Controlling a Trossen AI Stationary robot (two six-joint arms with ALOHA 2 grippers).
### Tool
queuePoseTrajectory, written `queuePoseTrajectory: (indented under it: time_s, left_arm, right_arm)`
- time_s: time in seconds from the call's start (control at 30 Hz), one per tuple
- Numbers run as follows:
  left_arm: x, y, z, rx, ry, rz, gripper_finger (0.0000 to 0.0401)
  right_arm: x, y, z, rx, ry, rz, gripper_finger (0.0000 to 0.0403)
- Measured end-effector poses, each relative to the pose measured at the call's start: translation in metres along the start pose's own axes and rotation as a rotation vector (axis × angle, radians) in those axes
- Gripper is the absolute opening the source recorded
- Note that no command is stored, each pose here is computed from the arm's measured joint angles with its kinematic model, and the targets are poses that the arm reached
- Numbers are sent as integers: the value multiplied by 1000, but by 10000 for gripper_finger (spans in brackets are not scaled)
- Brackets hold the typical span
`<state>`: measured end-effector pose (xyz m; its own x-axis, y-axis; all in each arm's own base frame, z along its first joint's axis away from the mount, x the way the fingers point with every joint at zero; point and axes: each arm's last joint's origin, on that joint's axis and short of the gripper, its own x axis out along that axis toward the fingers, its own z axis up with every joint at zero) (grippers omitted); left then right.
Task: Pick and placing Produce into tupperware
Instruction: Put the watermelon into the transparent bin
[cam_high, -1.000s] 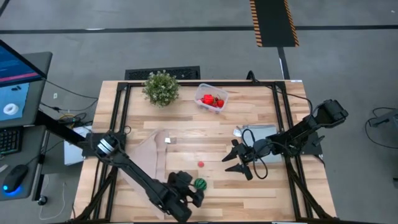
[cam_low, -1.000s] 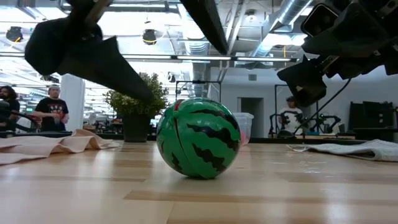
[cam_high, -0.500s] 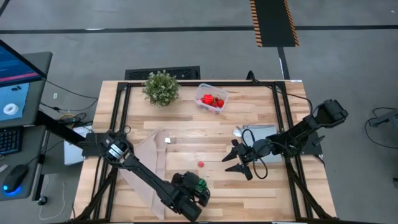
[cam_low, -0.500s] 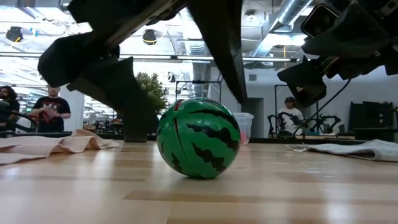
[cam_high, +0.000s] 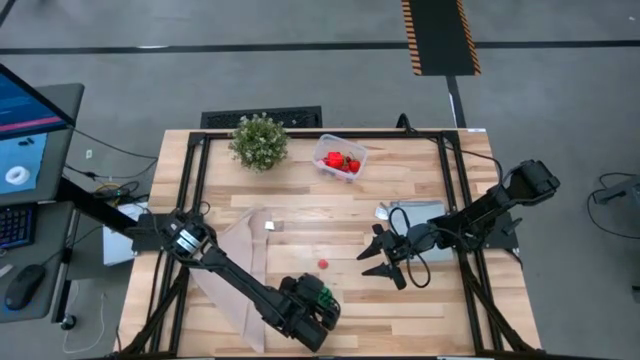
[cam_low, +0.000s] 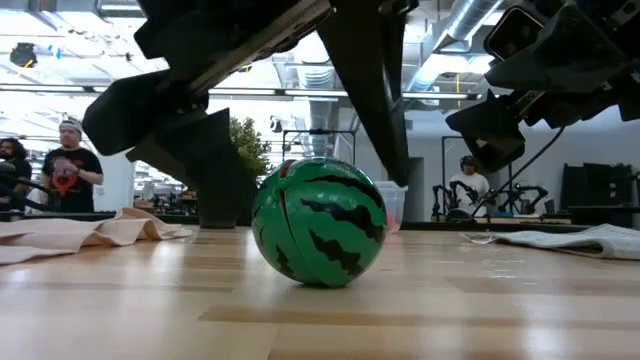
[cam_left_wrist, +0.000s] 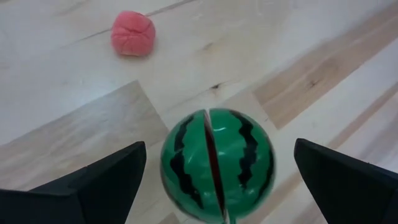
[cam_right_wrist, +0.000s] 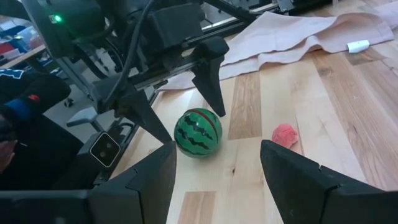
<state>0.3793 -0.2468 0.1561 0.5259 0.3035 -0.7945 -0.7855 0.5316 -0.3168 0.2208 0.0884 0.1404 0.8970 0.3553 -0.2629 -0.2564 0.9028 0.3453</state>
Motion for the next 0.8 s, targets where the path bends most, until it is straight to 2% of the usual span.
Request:
queuePoseTrajectory:
  time_s: [0.2, 0.5, 0.8]
  left_arm:
    - [21, 4, -5, 4, 77, 47, 384]
    - [22, 4, -2, 1, 80, 56, 351]
    - [21, 6, -2, 12, 88, 86, 279]
  right_arm:
    - [0, 0, 0, 0, -2, 1, 256]
    - [0, -1, -1, 0, 14, -5, 256]
    - [0, -1, -2, 0, 21, -8, 256]
